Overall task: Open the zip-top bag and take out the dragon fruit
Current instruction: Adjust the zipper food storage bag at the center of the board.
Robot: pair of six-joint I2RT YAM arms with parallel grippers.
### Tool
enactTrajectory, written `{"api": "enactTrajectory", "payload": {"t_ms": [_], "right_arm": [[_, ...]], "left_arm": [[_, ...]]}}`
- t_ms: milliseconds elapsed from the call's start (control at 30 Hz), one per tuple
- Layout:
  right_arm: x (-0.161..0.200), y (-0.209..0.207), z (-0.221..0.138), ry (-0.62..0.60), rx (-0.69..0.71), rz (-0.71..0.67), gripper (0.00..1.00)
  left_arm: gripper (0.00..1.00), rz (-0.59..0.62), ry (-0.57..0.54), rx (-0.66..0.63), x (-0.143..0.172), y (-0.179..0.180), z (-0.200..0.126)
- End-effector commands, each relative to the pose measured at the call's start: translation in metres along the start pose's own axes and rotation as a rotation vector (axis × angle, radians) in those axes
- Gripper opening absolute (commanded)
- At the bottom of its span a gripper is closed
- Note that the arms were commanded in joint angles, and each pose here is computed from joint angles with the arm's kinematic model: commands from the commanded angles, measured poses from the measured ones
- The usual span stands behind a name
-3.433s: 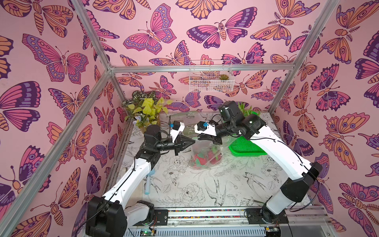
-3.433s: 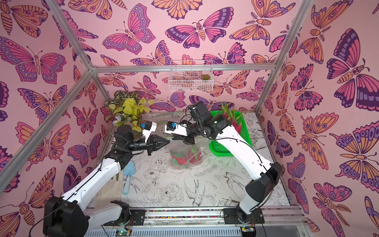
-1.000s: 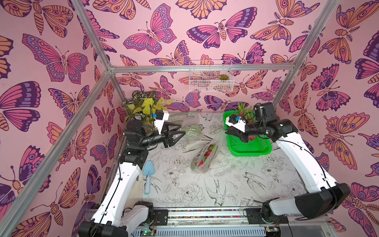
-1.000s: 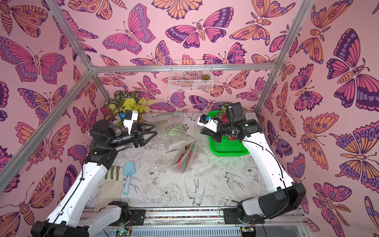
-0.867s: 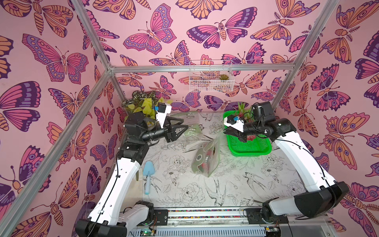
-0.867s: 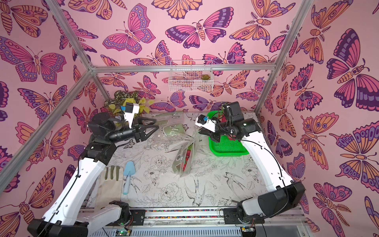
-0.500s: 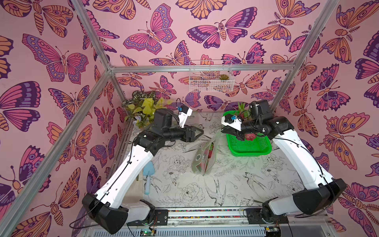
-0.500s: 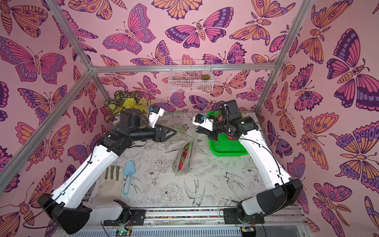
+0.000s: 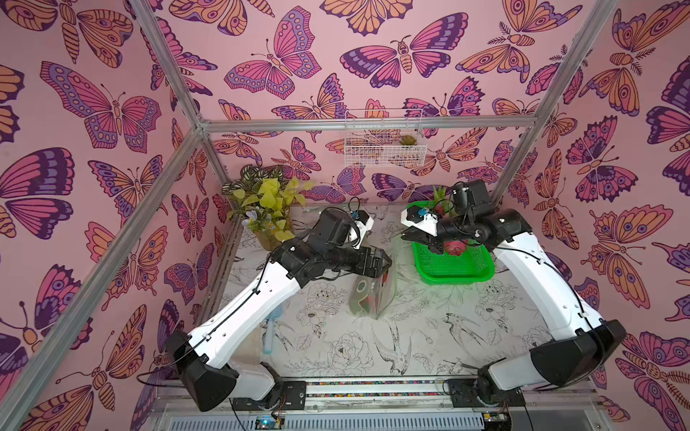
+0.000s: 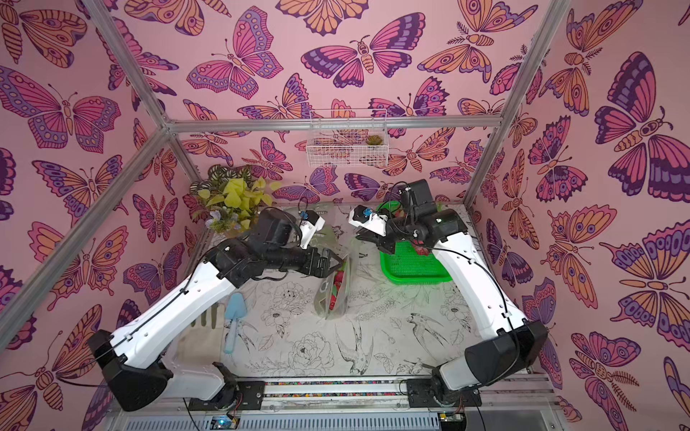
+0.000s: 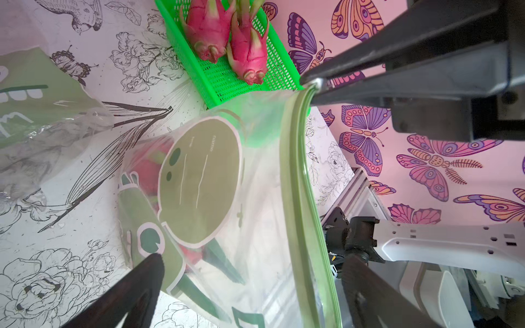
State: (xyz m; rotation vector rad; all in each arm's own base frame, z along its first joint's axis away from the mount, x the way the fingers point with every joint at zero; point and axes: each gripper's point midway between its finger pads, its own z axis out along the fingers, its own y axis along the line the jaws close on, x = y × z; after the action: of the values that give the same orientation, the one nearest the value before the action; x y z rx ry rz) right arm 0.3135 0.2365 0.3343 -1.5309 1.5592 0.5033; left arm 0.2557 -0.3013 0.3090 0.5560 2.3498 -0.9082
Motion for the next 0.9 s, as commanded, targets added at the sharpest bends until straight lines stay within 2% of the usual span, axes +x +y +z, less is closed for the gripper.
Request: {"api": "enactTrajectory", "payload": {"t_ms": [0, 67, 100, 133, 200, 300, 367, 433, 500, 600, 667, 867], "right_arm": [[-0.010, -0.002, -0.003, -0.011, 0.004, -0.002, 0.00], [-0.009, -0.002, -0.003, -0.010, 0.005, -0.004, 0.00], [-0.010, -0.003, -0.003, -0.011, 0.006, -0.006, 0.00], [-0.009, -0.002, -0.003, -0.010, 0.005, -0.005, 0.00], [-0.008, -0.003, -0.002, -0.006, 0.007, -0.003, 0.00], [-0.005, -0.004, -0.001, 0.006, 0.008, 0.003, 0.00], [-0.003, -0.005, 0.000, 0.013, 0.014, 0.009, 0.00], [-0.001, -0.007, 0.002, 0.016, 0.019, 0.033, 0.01], [0.006, -0.012, 0.003, 0.046, 0.052, 0.066, 0.13], [0.010, -0.021, 0.000, 0.064, 0.123, 0.146, 0.25], [0.004, -0.026, -0.010, 0.048, 0.177, 0.216, 0.33], [-0.027, -0.027, -0.058, -0.072, 0.324, 0.558, 0.55]], "left_arm": [[1.00, -0.025, 0.047, -0.095, 0.010, 0.012, 0.003], [1.00, -0.050, 0.059, -0.145, 0.012, 0.020, 0.004], [0.93, -0.055, 0.066, -0.170, 0.014, 0.024, 0.004], [0.82, -0.055, 0.066, -0.198, 0.014, 0.028, 0.004], [0.69, -0.058, 0.069, -0.259, 0.015, 0.035, 0.002], [0.42, -0.072, 0.068, -0.258, 0.015, 0.034, 0.002], [0.18, -0.078, 0.076, -0.248, 0.015, 0.032, 0.005], [0.00, -0.084, 0.072, -0.215, 0.014, 0.026, 0.007], [0.00, -0.102, 0.062, -0.168, 0.011, 0.018, 0.012], [0.00, -0.140, 0.050, -0.109, 0.009, 0.010, 0.023], [0.00, -0.171, 0.048, -0.115, 0.009, 0.011, 0.031], [0.00, -0.238, -0.022, -0.073, -0.001, 0.004, 0.043]]}}
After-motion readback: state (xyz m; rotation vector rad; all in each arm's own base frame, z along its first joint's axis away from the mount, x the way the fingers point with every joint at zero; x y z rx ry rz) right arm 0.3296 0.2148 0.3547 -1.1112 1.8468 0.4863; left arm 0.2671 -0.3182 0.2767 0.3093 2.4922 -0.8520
